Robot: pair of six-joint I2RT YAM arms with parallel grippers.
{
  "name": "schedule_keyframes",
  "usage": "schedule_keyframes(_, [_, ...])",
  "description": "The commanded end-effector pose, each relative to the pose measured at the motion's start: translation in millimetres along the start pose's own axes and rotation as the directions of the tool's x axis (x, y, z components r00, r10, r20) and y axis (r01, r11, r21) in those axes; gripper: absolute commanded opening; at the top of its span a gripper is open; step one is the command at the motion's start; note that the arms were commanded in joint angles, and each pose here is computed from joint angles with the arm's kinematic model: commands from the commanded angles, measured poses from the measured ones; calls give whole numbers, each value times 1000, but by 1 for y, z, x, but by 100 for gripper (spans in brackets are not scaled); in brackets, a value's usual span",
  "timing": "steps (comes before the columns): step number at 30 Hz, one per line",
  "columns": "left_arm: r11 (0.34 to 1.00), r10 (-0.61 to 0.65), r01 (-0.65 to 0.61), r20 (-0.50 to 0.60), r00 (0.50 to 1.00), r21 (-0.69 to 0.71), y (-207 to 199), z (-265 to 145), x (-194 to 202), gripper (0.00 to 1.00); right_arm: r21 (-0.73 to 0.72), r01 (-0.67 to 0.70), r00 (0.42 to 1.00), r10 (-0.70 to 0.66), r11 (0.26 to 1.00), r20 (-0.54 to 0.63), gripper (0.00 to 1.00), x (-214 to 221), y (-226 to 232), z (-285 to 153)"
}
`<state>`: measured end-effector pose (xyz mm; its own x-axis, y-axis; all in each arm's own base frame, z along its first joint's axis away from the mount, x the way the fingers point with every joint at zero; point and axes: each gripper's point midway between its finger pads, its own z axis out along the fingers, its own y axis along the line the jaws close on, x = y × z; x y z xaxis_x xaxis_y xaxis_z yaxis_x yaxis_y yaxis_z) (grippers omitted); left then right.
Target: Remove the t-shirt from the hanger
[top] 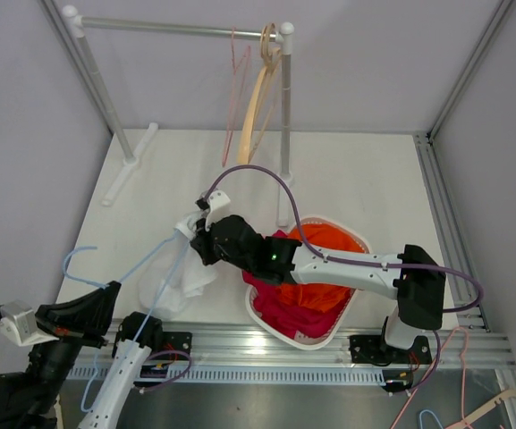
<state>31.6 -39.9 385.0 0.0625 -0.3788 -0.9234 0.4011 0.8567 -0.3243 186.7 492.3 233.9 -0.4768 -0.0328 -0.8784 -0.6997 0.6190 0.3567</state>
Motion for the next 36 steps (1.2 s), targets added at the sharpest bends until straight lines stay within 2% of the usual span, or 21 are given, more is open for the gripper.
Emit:
schedule_keyframes(1, [999,-4,3,17,1000,53,-5,-11,7,1,74,-6,997,0,997,81,0,-38,-8,-10])
schedule_keyframes(5, [986,-40,12,168,985,164,-25,-39,-15,1,166,-30,990,6,986,142,0,-59,-23,-11])
schedule_keyframes(9, [986,-54,16,229,972,168,-28,-66,-28,1,277,-48,972,-18,960,234,0,-91,-38,-21])
schedule_keyframes(13, [978,-28,-38,307,951,207,-40,-96,-47,1,346,-73,957,-31,935,288,0,-111,-51,-33])
schedule_keyframes(18, [970,-24,-78,408,913,232,-49,-130,-69,1,289,-67,944,-34,955,330,0,-128,-42,-47])
schedule_keyframes(20, [967,-32,-79,424,905,241,-51,-132,-73,1,181,-36,931,-33,983,365,0,-152,-17,-63])
schedule_keyframes(21, [967,-33,-77,423,905,242,-52,-130,-75,1,156,21,916,-81,988,392,0,-173,-5,-75])
schedule_keyframes(23, [969,-35,-73,418,908,238,-51,-126,-75,1,118,86,872,-132,989,472,0,-207,28,-101])
schedule_keyframes(24, [969,-38,-67,411,911,240,-51,-123,-75,1,129,149,824,-195,980,532,0,-241,43,-125])
schedule_keyframes(27, [965,-59,-49,395,917,258,-52,-112,-72,1,108,255,716,-262,961,647,0,-284,81,-170])
schedule_keyframes(28, [964,-69,-40,390,918,264,-53,-111,-70,1,136,294,639,-300,946,709,0,-306,90,-194])
schedule_keyframes(31, [961,-82,-23,366,927,275,-53,-98,-65,1,194,308,503,-333,931,798,0,-346,92,-244])
schedule_keyframes(36, [976,-75,6,310,948,217,-40,-65,-53,1,236,291,368,-337,927,867,0,-384,81,-312])
